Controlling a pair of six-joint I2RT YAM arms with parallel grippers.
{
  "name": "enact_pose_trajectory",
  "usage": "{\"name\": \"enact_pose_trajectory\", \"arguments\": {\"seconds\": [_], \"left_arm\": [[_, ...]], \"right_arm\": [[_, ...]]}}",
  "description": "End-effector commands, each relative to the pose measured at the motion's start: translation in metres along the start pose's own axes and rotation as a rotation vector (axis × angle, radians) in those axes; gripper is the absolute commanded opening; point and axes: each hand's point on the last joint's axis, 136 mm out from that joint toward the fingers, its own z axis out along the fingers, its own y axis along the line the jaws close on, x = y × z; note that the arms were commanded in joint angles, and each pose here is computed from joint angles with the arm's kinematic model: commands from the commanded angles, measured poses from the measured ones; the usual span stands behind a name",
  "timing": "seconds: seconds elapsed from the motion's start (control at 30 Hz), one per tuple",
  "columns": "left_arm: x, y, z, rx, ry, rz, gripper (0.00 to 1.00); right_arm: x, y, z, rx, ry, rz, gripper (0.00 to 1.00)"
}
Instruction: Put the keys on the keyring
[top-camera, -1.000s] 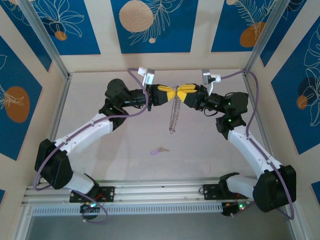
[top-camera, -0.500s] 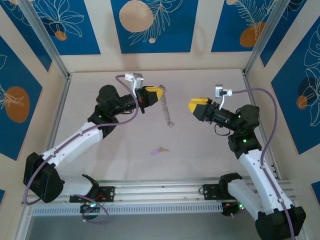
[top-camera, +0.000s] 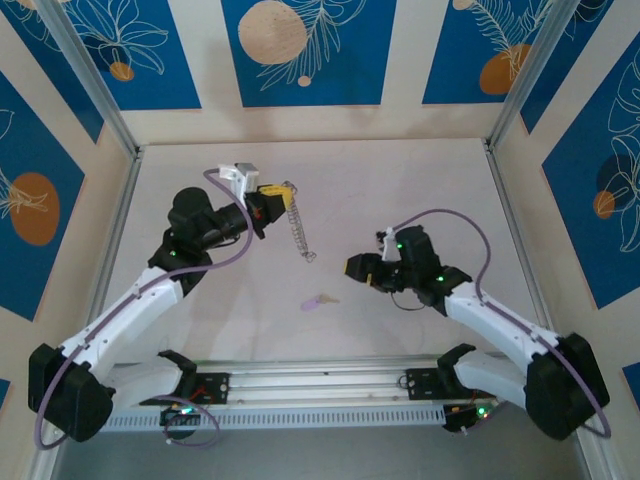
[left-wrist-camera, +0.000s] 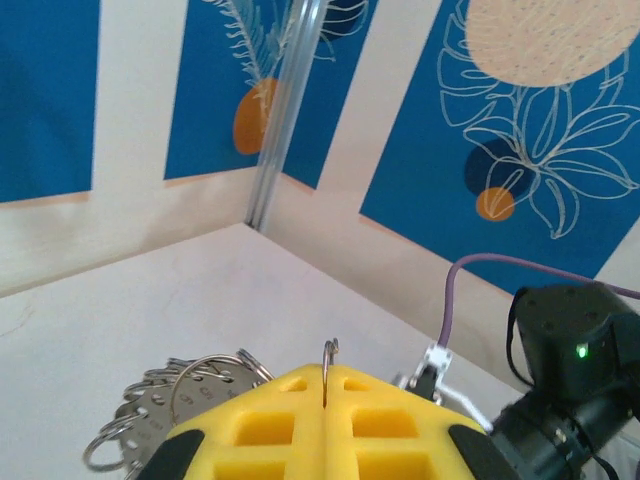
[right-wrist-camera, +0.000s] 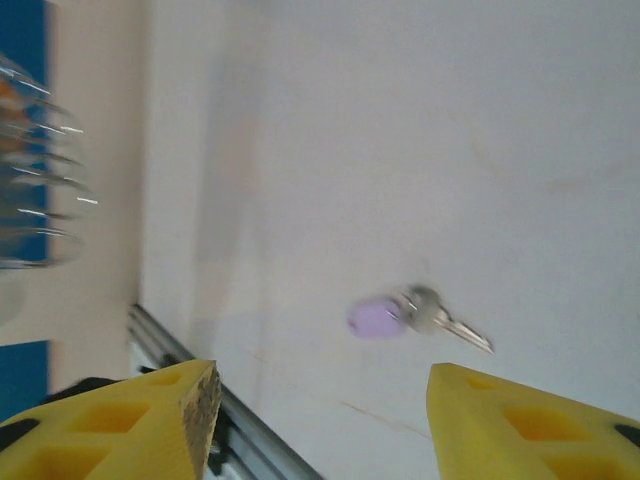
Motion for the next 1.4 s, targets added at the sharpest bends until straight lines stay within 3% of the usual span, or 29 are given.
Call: {"name": "enact_pose_trajectory", "arguments": {"seconds": [0.0, 0.23, 0.57, 1.37], "left_arm": [[-0.009, 0.007, -0.014, -0.046, -0.044, 0.037, 0.0], [-0.006, 0.026, -0.034, -0.132, -0.079, 0.018, 0.0], [-0.011, 0.034, -0.054, -0.195, -0.108, 0.006, 0.0], [-0.014, 0.03, -0.063, -0.159, -0.134, -0.013, 0.0]], "right_arm": [[0.004, -0.02, 0.012, 0.203, -0.01, 0.042, 0.57], [0.026, -0.022, 0.047, 0.467, 0.057, -0.008, 0.55], [0.049, -0.024, 0.085, 0.699, 0.12, -0.072, 0.5], [0.047, -0.025, 0.117, 0.756, 0.149, -0.123, 0.29]]}}
